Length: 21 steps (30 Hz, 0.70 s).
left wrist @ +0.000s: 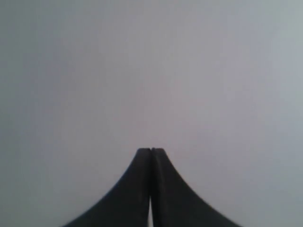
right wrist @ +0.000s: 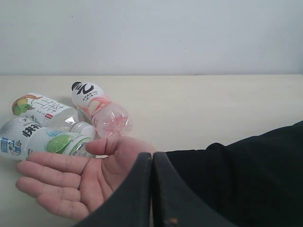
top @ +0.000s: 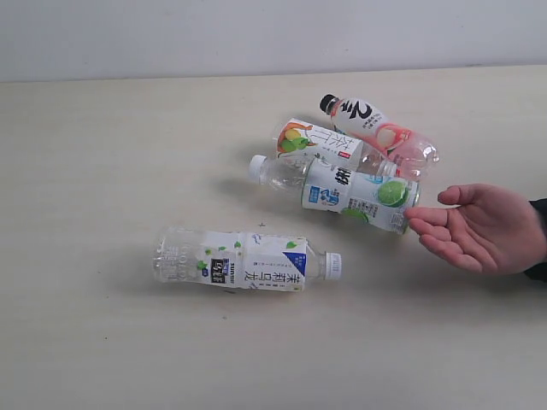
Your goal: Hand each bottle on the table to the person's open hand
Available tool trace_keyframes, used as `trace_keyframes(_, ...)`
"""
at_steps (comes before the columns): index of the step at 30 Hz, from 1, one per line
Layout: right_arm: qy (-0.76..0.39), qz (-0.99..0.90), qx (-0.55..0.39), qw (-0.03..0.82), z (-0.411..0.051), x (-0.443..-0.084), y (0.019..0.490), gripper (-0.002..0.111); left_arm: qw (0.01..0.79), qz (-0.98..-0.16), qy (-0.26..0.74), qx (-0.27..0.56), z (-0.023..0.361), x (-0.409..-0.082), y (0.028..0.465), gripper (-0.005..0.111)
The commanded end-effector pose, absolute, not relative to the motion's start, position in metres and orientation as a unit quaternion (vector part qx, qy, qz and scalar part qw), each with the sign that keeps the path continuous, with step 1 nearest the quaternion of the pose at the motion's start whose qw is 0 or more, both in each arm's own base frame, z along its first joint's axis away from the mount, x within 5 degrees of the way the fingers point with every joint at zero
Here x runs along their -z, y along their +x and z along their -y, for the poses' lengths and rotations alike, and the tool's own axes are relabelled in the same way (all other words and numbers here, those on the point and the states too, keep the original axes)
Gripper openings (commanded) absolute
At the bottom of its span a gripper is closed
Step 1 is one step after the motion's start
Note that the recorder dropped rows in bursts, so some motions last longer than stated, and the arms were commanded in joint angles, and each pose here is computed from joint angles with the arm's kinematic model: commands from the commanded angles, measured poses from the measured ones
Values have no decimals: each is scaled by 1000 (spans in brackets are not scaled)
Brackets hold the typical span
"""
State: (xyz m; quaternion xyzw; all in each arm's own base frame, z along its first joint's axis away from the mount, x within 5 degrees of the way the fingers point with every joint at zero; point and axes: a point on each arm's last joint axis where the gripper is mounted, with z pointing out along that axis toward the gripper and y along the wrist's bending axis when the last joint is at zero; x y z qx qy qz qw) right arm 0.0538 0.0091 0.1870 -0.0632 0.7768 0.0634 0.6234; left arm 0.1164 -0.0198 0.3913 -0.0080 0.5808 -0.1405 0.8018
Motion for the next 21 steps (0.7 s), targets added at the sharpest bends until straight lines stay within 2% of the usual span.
trace_keyframes(1, -61, -776, -62, 625, -9, -186, 54, 0, 626, -771, 56, 105, 44, -395, 200, 1)
trace_keyframes(5, -61, -776, -62, 625, -9, -186, 54, 0, 408, -899, 139, 80, 62, -386, 258, 1)
trace_keyframes(6, -61, -776, -62, 625, -9, -186, 54, 0, 362, -913, 173, 76, 66, -385, 264, 1)
trace_keyframes(7, -61, -776, -62, 625, -9, -186, 54, 0, 257, -931, 251, 71, 77, -372, 278, 1)
trace_keyframes(8, -61, -776, -62, 625, -9, -186, 54, 0, 216, -931, 285, 71, 84, -364, 283, 1)
trace_keyframes(9, -61, -776, -62, 625, -9, -186, 54, 0, 192, -914, 351, 70, 105, -352, 294, 4)
trace_keyframes(10, -61, -776, -62, 625, -9, -186, 54, 0, 182, -908, 372, 69, 114, -345, 296, 6)
trace_keyframes(11, -61, -776, -62, 625, -9, -186, 54, 0, 157, -882, 438, 68, 142, -329, 295, 13)
trace_keyframes(15, -61, -776, -62, 625, -9, -186, 54, 0, 113, -820, 559, 54, 193, -300, 284, 31)
trace_keyframes(17, -61, -776, -62, 625, -9, -186, 54, 0, 79, -738, 669, 22, 229, -277, 271, 51)
trace_keyframes(19, -61, -776, -62, 625, -9, -186, 54, 0, 55, -683, 728, -3, 251, -260, 260, 66)
trace_keyframes(21, -61, -776, -62, 625, -9, -186, 54, 0, 59, -667, 743, -2, 264, -249, 257, 72)
